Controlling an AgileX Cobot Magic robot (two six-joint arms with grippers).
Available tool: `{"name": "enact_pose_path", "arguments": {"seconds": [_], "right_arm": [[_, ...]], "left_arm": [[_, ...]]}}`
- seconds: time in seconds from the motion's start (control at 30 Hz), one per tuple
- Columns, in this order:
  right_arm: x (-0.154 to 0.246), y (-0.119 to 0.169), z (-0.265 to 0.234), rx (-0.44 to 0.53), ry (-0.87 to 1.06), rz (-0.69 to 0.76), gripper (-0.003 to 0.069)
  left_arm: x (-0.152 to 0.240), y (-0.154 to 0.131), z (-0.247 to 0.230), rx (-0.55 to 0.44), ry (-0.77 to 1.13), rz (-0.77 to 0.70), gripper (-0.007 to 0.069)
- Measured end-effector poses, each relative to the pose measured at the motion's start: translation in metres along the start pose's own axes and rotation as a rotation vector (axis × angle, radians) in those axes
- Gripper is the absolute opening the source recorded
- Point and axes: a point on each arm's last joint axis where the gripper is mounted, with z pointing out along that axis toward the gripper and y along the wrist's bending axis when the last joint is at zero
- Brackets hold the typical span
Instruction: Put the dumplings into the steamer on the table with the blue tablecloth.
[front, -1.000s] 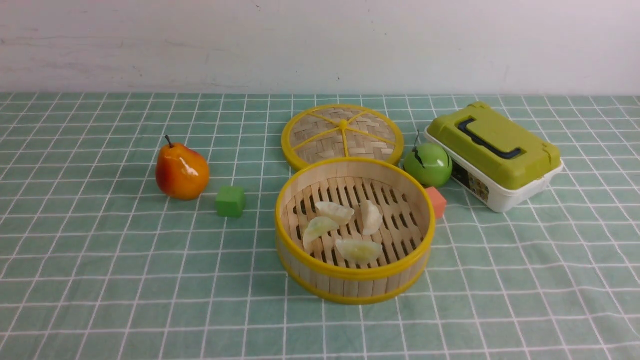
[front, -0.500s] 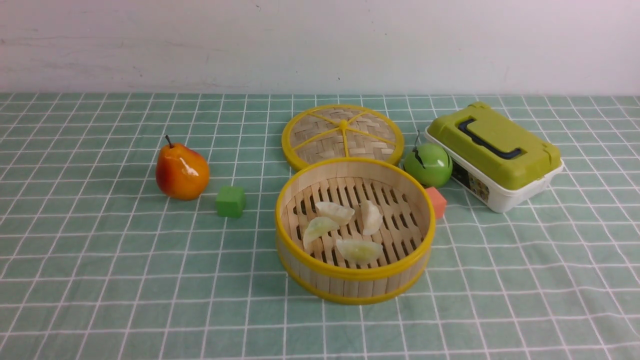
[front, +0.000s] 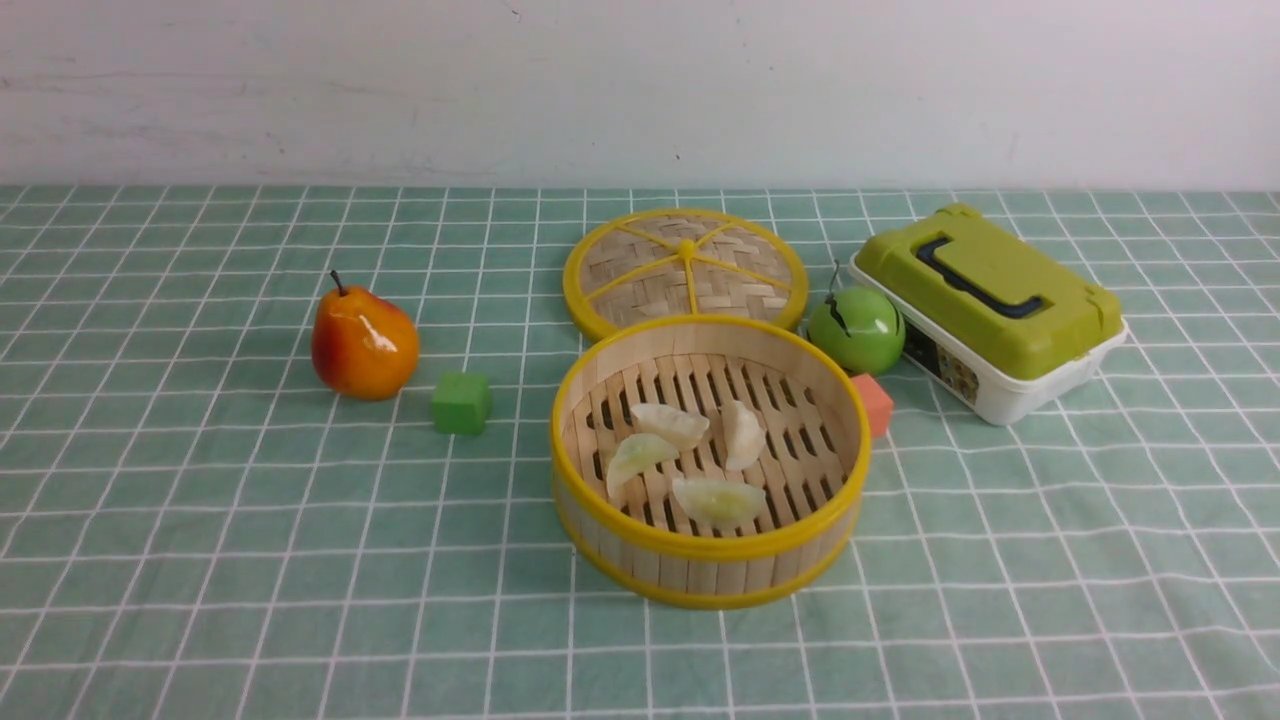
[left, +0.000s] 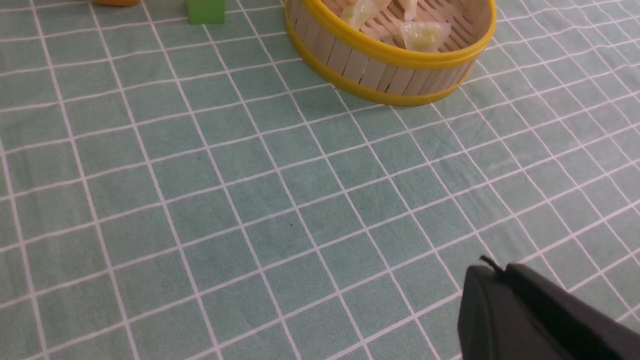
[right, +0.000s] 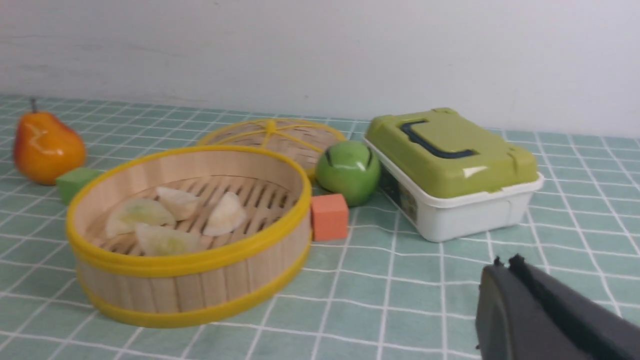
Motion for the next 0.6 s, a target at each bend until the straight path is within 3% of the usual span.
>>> {"name": "enact_pose_path", "arguments": {"seconds": [0.23, 0.6], "right_arm": [[0.03, -0.008, -0.008, 0.113, 0.097, 0.049, -0.0022], [0.042, -0.01, -0.011, 0.142, 0.25, 0.05, -0.0022]], "left_arm": [[0.0, 0.0, 0.0, -0.001, 0.0, 0.001, 0.002], [0.0, 0.0, 0.0, -0.002, 0.0, 0.001, 0.0028]]}}
